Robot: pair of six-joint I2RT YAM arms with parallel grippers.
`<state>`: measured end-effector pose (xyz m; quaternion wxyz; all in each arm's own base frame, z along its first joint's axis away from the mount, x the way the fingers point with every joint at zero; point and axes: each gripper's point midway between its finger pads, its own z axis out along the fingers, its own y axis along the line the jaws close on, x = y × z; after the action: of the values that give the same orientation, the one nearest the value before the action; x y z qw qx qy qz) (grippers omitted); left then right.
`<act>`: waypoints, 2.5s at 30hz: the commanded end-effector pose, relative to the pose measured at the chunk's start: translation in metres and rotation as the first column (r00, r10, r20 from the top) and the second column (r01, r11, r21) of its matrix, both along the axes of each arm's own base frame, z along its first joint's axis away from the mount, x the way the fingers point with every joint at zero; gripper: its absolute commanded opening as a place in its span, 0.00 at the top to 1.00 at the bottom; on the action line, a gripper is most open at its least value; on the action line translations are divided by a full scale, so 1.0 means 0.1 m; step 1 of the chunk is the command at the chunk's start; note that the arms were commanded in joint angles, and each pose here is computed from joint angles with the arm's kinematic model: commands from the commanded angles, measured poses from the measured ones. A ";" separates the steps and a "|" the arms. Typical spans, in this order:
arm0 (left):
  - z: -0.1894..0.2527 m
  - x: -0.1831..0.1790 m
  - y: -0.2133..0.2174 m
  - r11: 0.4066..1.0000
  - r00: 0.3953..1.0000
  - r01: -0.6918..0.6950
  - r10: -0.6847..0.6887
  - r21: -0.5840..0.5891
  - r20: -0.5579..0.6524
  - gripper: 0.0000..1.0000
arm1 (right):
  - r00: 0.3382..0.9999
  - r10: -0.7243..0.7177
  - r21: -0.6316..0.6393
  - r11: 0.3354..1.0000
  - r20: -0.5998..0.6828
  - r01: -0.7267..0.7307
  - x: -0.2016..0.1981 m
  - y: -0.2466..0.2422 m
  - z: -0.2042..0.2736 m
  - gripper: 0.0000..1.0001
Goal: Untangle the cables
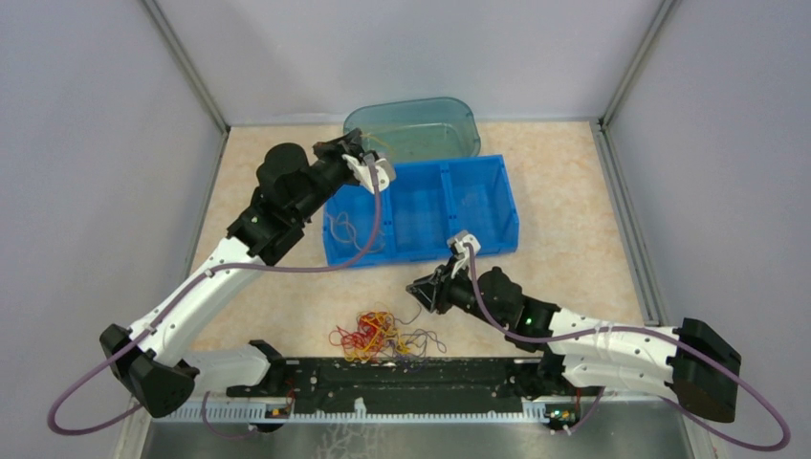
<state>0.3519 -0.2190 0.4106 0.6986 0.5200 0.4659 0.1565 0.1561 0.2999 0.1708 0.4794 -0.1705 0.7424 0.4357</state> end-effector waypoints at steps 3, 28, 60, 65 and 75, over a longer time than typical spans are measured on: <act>-0.37 -0.08 0.06 0.995 0.980 -0.034 0.014 -0.097 -0.198 1.00 | 1.000 -0.015 0.051 0.999 -0.004 0.015 -0.01 -0.01 0.10 0.70; -2.16 0.33 0.52 0.943 0.802 -0.266 0.332 0.201 -0.496 1.00 | 0.998 -0.056 0.028 0.998 -0.019 0.057 0.02 -0.10 0.09 0.68; -1.54 -0.62 0.38 0.992 0.649 0.058 -0.123 -0.112 -0.751 0.14 | 0.888 0.452 -0.326 0.856 0.090 -0.402 -0.67 0.56 -0.37 0.42; -1.44 -0.75 0.42 0.989 0.664 0.058 -0.141 -0.137 -0.734 0.14 | 0.871 0.491 -0.453 0.780 0.016 -0.431 -0.68 0.68 -0.78 0.43; -1.56 -0.72 0.53 0.995 0.695 0.028 -0.087 -0.095 -0.714 0.16 | 0.995 0.095 -0.511 0.855 -0.008 -0.086 0.07 0.30 -0.97 0.86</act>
<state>0.2817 -0.1720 0.2704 0.4939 0.5216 0.6871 -0.1091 0.1260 0.3385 0.0435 0.3422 -0.4169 0.8056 0.2452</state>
